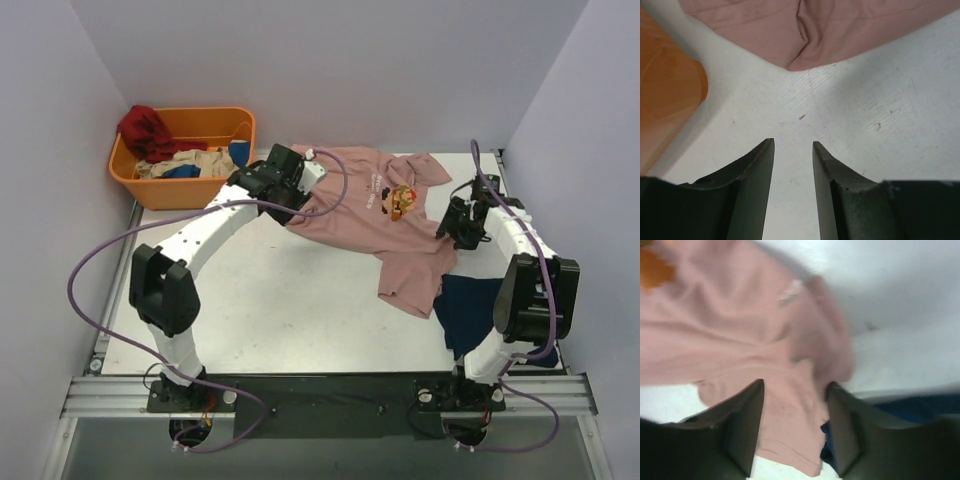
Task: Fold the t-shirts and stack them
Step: Flatten out the tshirt
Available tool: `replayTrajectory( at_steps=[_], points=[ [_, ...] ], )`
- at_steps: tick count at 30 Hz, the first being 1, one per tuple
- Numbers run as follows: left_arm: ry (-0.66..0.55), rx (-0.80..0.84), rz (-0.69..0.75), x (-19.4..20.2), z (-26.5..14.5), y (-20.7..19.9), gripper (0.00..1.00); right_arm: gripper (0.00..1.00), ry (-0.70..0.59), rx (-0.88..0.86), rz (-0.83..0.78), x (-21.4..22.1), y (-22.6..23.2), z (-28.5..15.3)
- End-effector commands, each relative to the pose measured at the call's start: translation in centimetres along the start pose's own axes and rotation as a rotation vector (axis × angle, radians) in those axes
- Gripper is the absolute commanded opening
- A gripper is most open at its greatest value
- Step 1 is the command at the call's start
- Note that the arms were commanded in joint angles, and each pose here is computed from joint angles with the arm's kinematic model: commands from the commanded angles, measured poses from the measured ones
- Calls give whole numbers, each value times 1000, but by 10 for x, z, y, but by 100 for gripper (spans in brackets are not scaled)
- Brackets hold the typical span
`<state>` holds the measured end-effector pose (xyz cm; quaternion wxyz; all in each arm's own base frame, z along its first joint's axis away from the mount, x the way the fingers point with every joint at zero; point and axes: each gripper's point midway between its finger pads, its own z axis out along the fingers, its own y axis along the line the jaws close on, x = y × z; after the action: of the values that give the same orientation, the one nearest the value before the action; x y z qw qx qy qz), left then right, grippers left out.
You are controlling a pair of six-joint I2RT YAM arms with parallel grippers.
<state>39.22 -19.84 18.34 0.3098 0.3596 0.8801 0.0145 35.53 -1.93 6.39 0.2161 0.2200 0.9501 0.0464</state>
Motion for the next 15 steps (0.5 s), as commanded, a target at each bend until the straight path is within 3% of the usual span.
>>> replayTrajectory(
  at_steps=[1, 5, 8, 15],
  points=[
    [-72, -14, 50, -31, 39, -20, 47, 56, 72, -133, -83, 9, 39, -8],
    [-121, -28, 14, -51, 75, -21, 47, 62, 45, 61, -31, 12, 9, -22],
    [-136, -129, -37, -63, 110, -4, 46, 63, 0, 150, -94, 26, 3, -39],
    [-115, -183, -86, -75, 162, 5, 45, 62, 53, 155, -117, 81, 5, -51]
  ],
)
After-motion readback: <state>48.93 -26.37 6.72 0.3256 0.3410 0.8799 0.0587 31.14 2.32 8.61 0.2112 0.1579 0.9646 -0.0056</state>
